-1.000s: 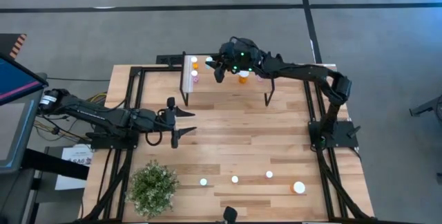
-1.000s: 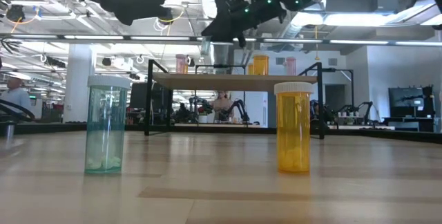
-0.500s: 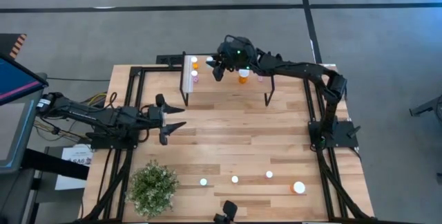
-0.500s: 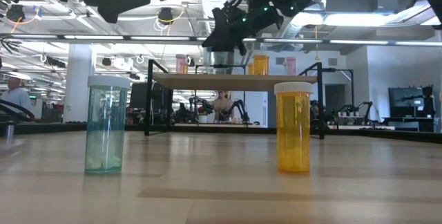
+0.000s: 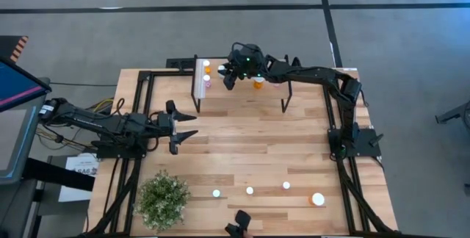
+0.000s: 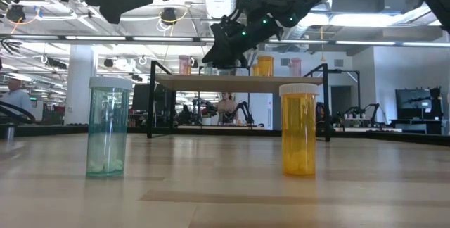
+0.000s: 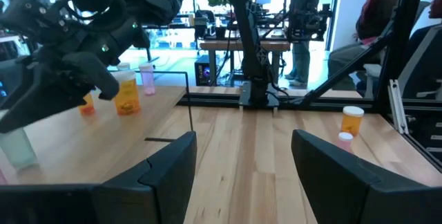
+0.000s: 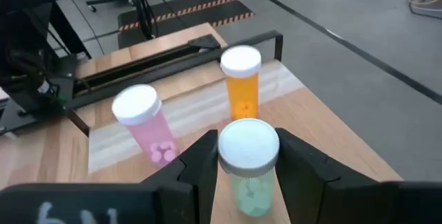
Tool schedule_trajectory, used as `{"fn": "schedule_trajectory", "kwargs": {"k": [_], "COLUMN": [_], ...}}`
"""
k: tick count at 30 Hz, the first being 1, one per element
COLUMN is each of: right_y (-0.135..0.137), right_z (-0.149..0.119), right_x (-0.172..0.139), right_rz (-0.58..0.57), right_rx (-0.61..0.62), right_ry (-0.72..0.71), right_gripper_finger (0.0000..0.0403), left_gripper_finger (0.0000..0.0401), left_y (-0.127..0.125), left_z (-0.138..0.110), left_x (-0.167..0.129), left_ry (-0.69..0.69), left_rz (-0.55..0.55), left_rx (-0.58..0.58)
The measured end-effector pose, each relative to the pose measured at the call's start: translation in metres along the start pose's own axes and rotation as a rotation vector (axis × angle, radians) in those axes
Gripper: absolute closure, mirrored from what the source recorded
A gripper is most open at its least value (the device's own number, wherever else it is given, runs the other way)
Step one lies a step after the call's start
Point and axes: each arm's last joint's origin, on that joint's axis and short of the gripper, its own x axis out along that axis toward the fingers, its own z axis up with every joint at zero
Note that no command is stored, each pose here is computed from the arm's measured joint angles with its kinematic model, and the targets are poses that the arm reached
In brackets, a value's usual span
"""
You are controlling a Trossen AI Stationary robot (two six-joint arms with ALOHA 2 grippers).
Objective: Pick and place medicine bottles onto shelf by color
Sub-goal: Put the blue pill bottle on the shelf
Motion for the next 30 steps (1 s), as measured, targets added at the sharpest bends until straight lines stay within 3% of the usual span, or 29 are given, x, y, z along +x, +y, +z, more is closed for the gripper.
{"fn": "schedule_trajectory", "kwargs": {"k": [20,30], "right_y": [-0.004,-0.001], "right_z": [-0.001,0.012], "right_x": [-0.001,-0.018], "right_rz": [-0.01,-0.011], "right_rx": [0.009,0.01], "right_ry": [0.014,0.019], "right_gripper_finger": [0.019,0.0173], "left_gripper_finger": [0.0175,0.0175], "left_y": [0.0,0.0], "left_z": [0.0,0.0], "left_x": [0.0,0.0], "left_ry": [-0.001,-0.001], "left_rz": [0.0,0.0], "left_rx": [-0.002,-0.003]}}
